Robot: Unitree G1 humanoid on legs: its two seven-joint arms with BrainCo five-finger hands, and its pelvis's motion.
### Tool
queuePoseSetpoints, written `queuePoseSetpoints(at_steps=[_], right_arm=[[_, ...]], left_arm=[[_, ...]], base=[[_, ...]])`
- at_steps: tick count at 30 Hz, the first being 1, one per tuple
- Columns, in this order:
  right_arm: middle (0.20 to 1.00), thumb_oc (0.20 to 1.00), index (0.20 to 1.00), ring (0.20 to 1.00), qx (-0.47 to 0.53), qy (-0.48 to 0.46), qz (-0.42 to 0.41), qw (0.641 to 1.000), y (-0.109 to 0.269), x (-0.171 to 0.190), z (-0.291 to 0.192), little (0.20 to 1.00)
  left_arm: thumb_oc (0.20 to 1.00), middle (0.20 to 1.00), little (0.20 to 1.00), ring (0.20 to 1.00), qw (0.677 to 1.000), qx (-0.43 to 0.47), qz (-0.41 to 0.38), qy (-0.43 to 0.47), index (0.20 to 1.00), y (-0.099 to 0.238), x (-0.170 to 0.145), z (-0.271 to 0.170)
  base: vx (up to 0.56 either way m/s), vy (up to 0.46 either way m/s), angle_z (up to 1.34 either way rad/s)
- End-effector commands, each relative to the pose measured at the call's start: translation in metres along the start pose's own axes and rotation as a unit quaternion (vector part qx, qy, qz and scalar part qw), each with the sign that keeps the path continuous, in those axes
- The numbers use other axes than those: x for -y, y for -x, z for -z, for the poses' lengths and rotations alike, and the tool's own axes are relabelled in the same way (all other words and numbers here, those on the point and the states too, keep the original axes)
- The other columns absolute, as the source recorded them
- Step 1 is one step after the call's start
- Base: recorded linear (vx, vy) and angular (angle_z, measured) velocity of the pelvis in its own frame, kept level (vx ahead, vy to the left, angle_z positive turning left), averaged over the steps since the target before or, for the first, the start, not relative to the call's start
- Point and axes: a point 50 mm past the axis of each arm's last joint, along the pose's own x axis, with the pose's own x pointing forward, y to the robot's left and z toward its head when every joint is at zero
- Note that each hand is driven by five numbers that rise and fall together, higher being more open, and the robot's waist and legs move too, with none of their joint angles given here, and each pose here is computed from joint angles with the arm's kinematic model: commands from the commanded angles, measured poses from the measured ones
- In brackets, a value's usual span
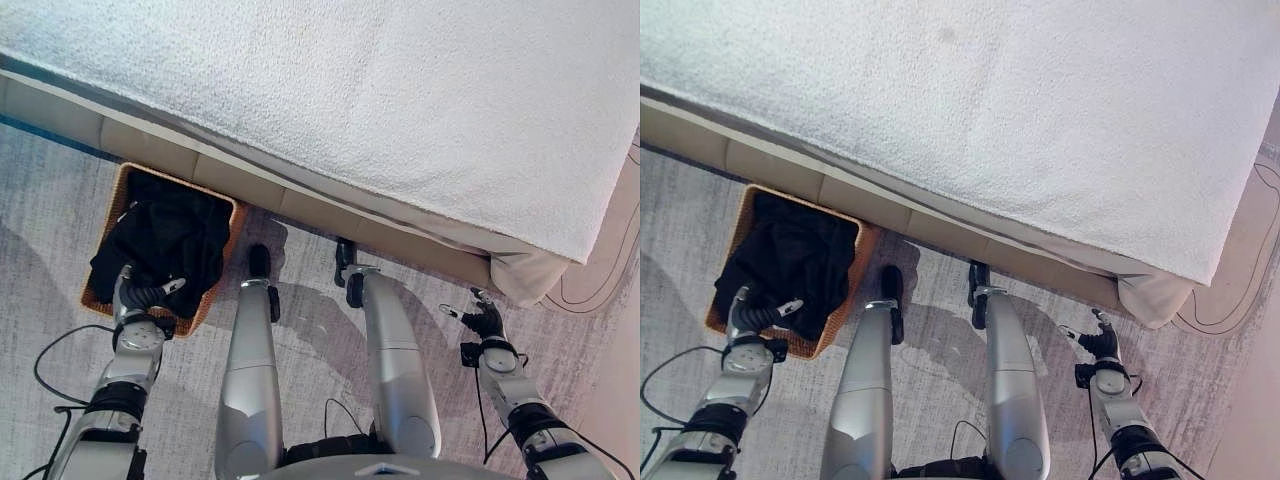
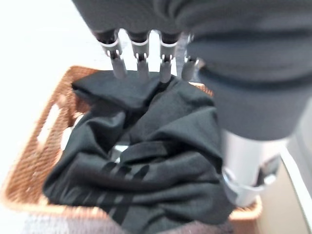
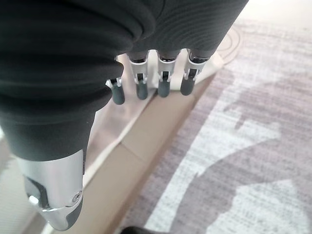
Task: Pick up clothes into the bucket
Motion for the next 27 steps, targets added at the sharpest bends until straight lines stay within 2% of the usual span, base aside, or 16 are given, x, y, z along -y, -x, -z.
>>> queuePoseSetpoints(at_steps=[1, 2, 3, 4, 5, 7, 10, 14, 19, 24, 27], right_arm=[[1.000, 1.000, 1.000, 1.000, -0.023, 0.033, 0.020, 0.999, 0.003, 0.024, 0.016, 1.000], [1.000, 1.000, 1.000, 1.000, -0.021, 0.033, 0.019, 0.999, 0.001, 0.023, 0.014, 1.000], [1.000, 1.000, 1.000, 1.000, -0.022, 0.034, 0.019, 0.999, 0.001, 0.023, 0.014, 1.000], [1.000, 1.000, 1.000, 1.000, -0.028, 0.036, 0.018, 0.999, 0.002, 0.023, 0.017, 1.000], [1.000, 1.000, 1.000, 1.000, -0.028, 0.036, 0.018, 0.999, 0.002, 0.023, 0.018, 1.000], [1.000, 1.000, 1.000, 1.000, -0.038, 0.050, 0.011, 0.998, 0.004, 0.023, 0.025, 1.000], [1.000, 1.000, 1.000, 1.000, -0.042, 0.091, -0.008, 0.995, 0.009, 0.021, 0.033, 1.000], [1.000, 1.000, 1.000, 1.000, -0.078, 0.118, -0.031, 0.989, 0.023, 0.019, 0.059, 1.000], [1.000, 1.000, 1.000, 1.000, -0.119, 0.093, -0.046, 0.987, 0.039, 0.010, 0.082, 1.000], [1.000, 1.000, 1.000, 1.000, -0.166, 0.012, -0.064, 0.984, 0.054, 0.000, 0.103, 1.000], [1.000, 1.000, 1.000, 1.000, -0.190, 0.011, -0.077, 0.979, 0.062, -0.003, 0.114, 1.000]], left_arm=[[1.000, 1.000, 1.000, 1.000, 0.998, -0.018, 0.040, 0.042, 1.000, 0.014, 0.016, 0.018], [1.000, 1.000, 1.000, 1.000, 0.992, -0.031, 0.063, 0.100, 1.000, 0.018, 0.030, 0.019], [1.000, 1.000, 1.000, 1.000, 0.992, -0.032, 0.063, 0.100, 1.000, 0.018, 0.030, 0.019], [1.000, 1.000, 1.000, 1.000, 0.980, -0.029, 0.084, 0.179, 1.000, 0.025, 0.042, 0.014], [1.000, 1.000, 1.000, 1.000, 0.980, -0.030, 0.084, 0.179, 1.000, 0.025, 0.042, 0.015], [1.000, 1.000, 1.000, 1.000, 0.961, -0.038, 0.114, 0.251, 1.000, 0.036, 0.056, 0.016], [1.000, 1.000, 1.000, 1.000, 0.946, -0.041, 0.132, 0.294, 1.000, 0.048, 0.065, 0.019], [1.000, 1.000, 1.000, 1.000, 0.941, -0.049, 0.149, 0.299, 1.000, 0.063, 0.071, 0.030], [1.000, 1.000, 1.000, 1.000, 0.961, -0.046, 0.133, 0.239, 1.000, 0.069, 0.069, 0.042], [1.000, 1.000, 1.000, 1.000, 0.965, -0.115, 0.158, 0.173, 1.000, 0.086, 0.076, 0.081], [1.000, 1.000, 1.000, 1.000, 0.961, -0.155, 0.185, 0.133, 1.000, 0.099, 0.080, 0.103]], base=[[-0.08, -0.009, 0.03], [-0.08, -0.009, 0.04], [-0.05, -0.014, 0.08], [0.02, -0.015, 0.06], [0.04, -0.027, 0.07], [0.06, -0.047, 0.06], [0.05, -0.035, 0.06], [0.11, -0.061, 0.05], [0.09, -0.056, 0.05], [0.08, -0.044, 0.01], [0.09, -0.026, 0.00]])
